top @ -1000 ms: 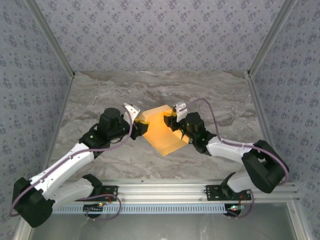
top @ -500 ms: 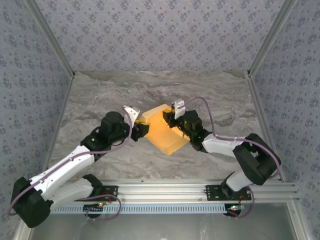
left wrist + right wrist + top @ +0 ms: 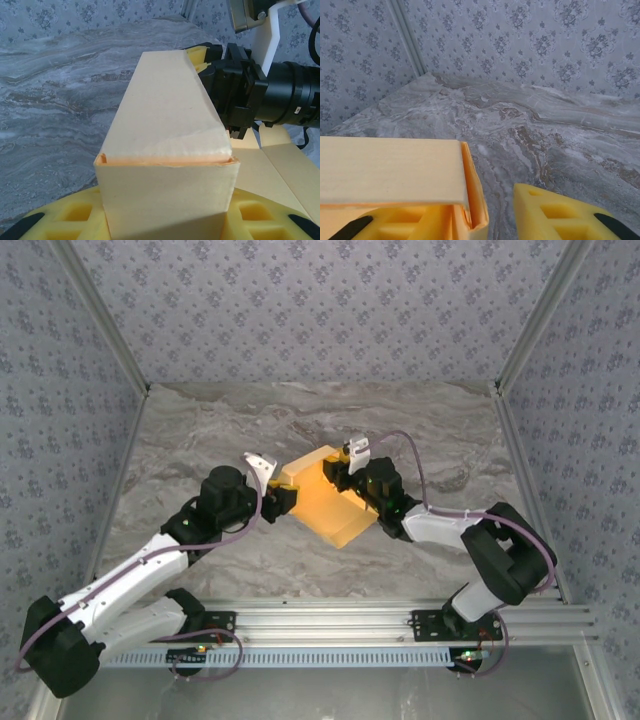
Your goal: Fold the paper box
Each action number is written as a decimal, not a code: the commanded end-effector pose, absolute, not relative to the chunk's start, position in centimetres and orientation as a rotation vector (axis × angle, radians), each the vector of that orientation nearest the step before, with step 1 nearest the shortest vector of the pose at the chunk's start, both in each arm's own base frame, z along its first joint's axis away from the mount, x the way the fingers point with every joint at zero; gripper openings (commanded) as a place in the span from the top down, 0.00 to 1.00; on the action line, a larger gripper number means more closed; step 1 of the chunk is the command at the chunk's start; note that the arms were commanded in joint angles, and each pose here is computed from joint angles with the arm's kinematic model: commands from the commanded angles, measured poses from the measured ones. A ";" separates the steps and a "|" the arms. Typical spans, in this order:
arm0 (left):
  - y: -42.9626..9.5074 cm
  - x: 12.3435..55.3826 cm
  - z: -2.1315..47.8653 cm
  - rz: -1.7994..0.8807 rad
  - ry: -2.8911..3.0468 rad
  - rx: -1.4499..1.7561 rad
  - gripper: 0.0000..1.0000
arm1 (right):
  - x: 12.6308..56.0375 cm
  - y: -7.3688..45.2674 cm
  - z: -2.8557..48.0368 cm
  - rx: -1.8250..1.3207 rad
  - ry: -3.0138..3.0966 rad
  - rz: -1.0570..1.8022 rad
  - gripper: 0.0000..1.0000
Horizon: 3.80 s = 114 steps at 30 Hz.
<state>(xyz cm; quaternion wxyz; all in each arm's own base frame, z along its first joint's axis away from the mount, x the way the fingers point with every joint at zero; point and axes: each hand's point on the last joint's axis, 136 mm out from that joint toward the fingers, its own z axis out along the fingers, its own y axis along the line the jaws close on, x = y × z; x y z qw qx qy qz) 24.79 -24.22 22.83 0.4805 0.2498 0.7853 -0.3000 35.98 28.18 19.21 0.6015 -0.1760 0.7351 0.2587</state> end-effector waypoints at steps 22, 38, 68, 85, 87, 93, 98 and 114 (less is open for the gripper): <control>-27.3 23.4 24.2 -0.852 1.898 0.695 0.68 | 37.2 27.2 21.0 -0.417 1.654 0.663 0.89; -27.4 23.4 23.6 -0.827 1.923 0.710 0.68 | 37.1 26.1 20.6 -0.437 1.657 0.722 0.70; -26.2 23.8 23.6 -0.735 1.947 0.700 0.67 | 34.4 25.9 19.9 -0.648 1.611 0.832 0.64; -24.4 21.5 25.9 -0.716 1.726 1.010 0.69 | 26.1 23.5 20.8 -1.447 1.423 0.882 0.34; -24.8 20.3 25.8 -0.732 1.675 1.129 0.69 | 27.1 23.1 20.9 -1.440 1.440 0.798 0.33; -25.6 18.8 26.5 -0.755 1.561 1.268 0.69 | 24.0 23.6 21.1 -1.574 1.407 0.909 0.31; -25.7 18.8 26.7 -0.730 1.515 1.312 0.69 | 20.8 24.8 21.1 -1.680 1.376 1.031 0.32; -25.7 18.4 26.8 -0.777 1.501 1.364 0.69 | 20.4 25.1 20.2 -1.722 1.409 0.954 0.59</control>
